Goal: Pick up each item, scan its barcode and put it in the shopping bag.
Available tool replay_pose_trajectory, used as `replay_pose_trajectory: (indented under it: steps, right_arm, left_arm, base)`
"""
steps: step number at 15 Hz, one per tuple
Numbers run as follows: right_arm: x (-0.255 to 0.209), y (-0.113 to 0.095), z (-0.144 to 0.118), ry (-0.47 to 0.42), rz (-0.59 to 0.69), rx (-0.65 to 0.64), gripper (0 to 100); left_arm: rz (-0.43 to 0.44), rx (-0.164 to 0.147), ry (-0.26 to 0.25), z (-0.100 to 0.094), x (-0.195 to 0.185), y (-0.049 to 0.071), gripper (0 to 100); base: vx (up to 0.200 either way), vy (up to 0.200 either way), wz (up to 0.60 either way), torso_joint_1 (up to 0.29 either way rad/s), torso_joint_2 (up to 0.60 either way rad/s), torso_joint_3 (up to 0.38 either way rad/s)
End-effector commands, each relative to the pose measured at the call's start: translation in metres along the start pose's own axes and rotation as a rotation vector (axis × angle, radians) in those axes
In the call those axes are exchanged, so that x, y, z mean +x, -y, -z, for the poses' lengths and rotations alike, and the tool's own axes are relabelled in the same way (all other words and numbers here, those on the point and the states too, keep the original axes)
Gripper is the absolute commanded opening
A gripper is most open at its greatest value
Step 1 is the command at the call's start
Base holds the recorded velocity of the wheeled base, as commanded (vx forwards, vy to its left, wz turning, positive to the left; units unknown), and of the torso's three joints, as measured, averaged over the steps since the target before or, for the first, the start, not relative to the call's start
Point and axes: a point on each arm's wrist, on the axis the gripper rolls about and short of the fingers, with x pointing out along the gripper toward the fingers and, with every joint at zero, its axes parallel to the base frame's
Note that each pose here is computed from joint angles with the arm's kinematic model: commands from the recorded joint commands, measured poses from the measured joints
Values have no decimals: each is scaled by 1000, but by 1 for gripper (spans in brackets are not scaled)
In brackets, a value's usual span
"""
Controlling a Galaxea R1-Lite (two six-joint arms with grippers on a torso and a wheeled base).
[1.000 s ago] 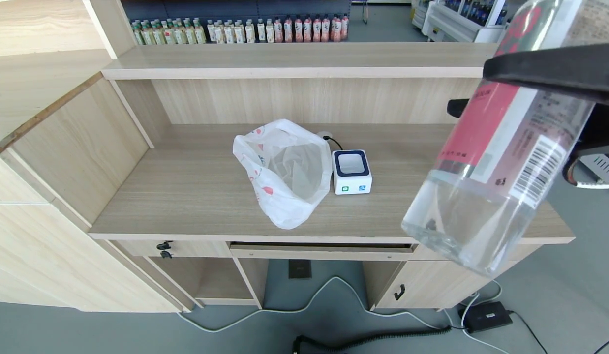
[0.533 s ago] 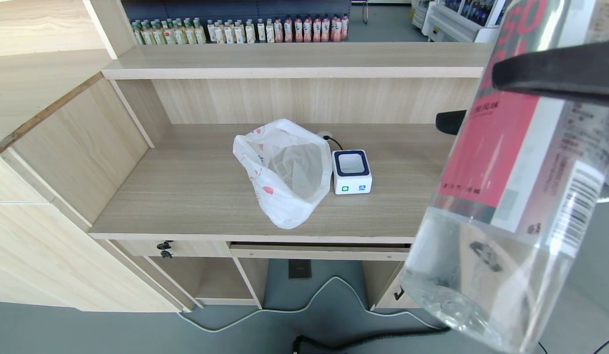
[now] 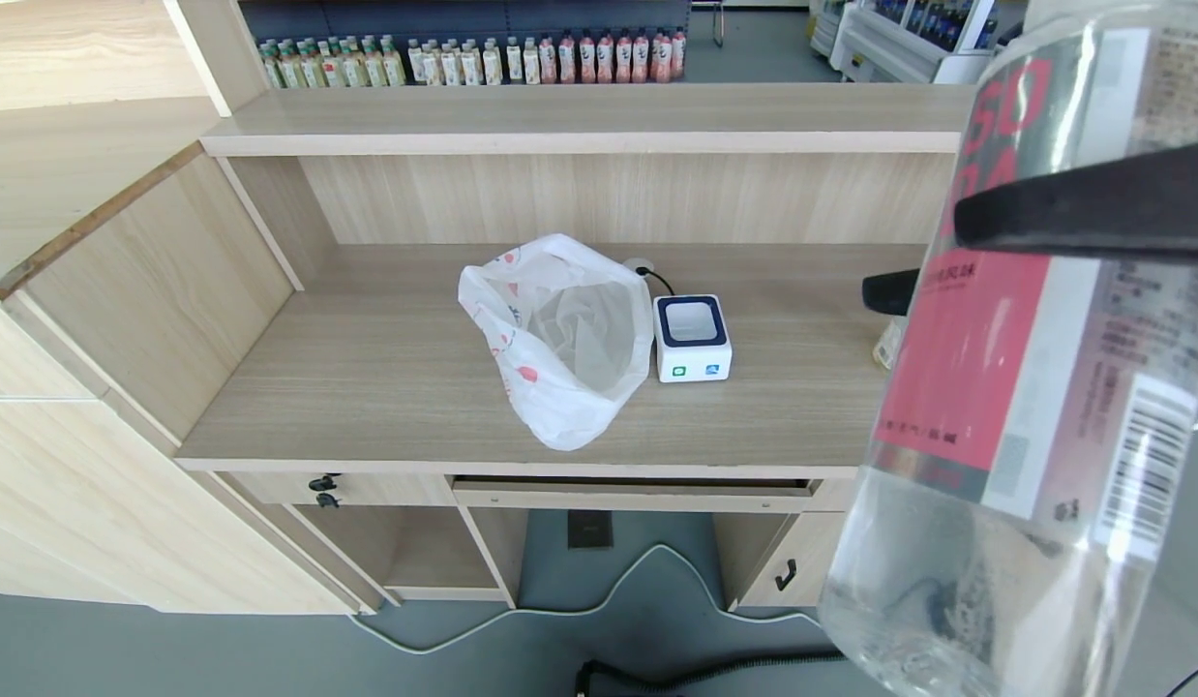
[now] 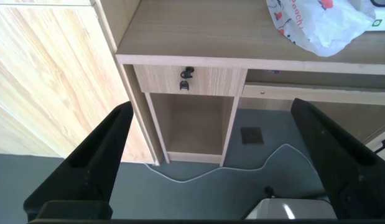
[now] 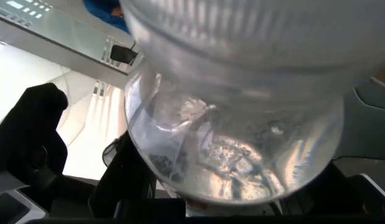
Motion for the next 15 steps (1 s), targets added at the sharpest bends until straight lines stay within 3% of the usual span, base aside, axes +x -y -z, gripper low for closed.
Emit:
replay_pose_trajectory:
  steps: [1, 8, 10, 14, 15]
  right_arm:
    - [0, -1, -1, 3, -5, -5, 0]
    - [-7, -6, 1, 9, -1, -7, 0]
    - [-5, 0, -2, 40, 59, -37, 0]
    - [-13, 69, -22, 107, 408, -323, 0]
    - [-25, 105, -26, 80, 599, -461, 0]
  left_arm:
    - [0, 0, 1, 0, 0, 0, 100]
    - [0, 0, 1, 0, 0, 0, 100]
    - [0, 0, 1, 0, 0, 0, 100]
    - [0, 0, -1, 0, 0, 0, 100]
    - [0, 0, 1, 0, 0, 0, 100]
  base:
    - [0, 0, 0, 0, 0, 0]
    - [0, 0, 0, 0, 0, 0]
    - [0, 0, 0, 0, 0, 0]
    - [0, 0, 0, 0, 0, 0]
    - [0, 0, 0, 0, 0, 0]
